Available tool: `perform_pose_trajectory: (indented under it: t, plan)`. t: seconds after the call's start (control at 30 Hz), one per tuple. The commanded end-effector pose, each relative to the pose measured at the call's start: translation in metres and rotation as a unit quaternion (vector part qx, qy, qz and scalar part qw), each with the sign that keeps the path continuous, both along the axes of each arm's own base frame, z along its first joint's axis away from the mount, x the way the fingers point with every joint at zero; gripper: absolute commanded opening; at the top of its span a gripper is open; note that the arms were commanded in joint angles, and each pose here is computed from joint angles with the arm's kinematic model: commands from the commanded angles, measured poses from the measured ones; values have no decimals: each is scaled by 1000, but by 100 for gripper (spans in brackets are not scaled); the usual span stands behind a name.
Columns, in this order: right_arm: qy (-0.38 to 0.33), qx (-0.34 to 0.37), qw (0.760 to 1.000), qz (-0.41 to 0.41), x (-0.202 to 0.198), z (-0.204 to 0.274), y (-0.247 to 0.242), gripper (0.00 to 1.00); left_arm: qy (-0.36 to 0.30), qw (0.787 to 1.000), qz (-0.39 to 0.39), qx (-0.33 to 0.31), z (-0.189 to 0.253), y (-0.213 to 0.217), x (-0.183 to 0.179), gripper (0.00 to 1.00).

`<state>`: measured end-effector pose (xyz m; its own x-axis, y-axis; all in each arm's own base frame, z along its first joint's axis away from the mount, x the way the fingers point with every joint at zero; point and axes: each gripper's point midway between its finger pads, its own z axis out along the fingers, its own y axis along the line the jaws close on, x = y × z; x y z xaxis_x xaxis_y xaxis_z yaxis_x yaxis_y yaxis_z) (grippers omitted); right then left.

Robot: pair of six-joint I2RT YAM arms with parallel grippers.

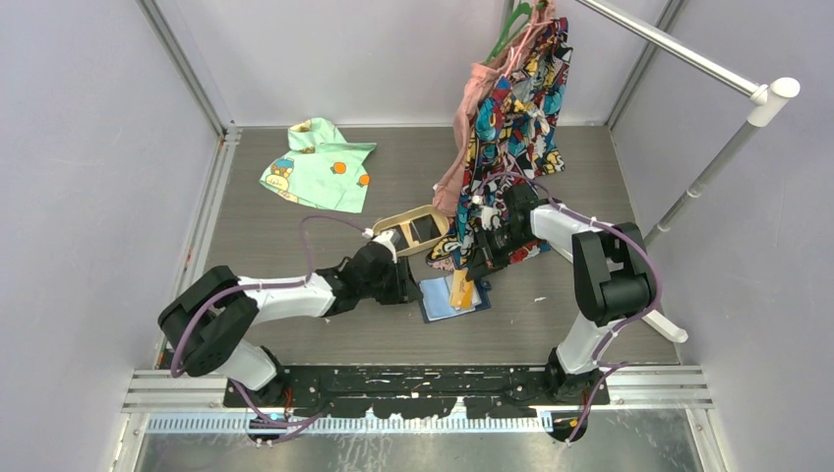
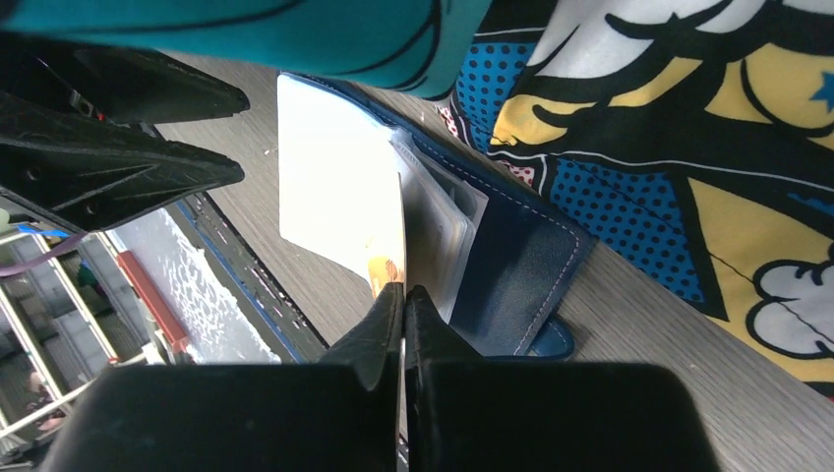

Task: Put the credit cards into the card holder
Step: Insert the credit card into the card holder.

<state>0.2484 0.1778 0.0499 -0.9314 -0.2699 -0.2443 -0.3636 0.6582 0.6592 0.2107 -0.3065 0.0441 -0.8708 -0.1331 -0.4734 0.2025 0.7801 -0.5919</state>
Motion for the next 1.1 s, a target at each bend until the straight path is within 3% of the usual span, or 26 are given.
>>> perform_pose_trajectory:
  t: [0.0, 0.47, 1.07]
  plan:
    - [1, 16, 1000, -11, 6, 7, 5, 1, 7, 1000, 6, 18, 3, -5, 7, 43]
    - [46, 60, 996, -39, -1, 6, 23, 1, 30, 998, -3, 63, -9, -8, 12, 43]
    - [92, 2, 993, -76, -12, -3, 12, 1, 46, 996, -26, 73, -6, -23, 18, 39]
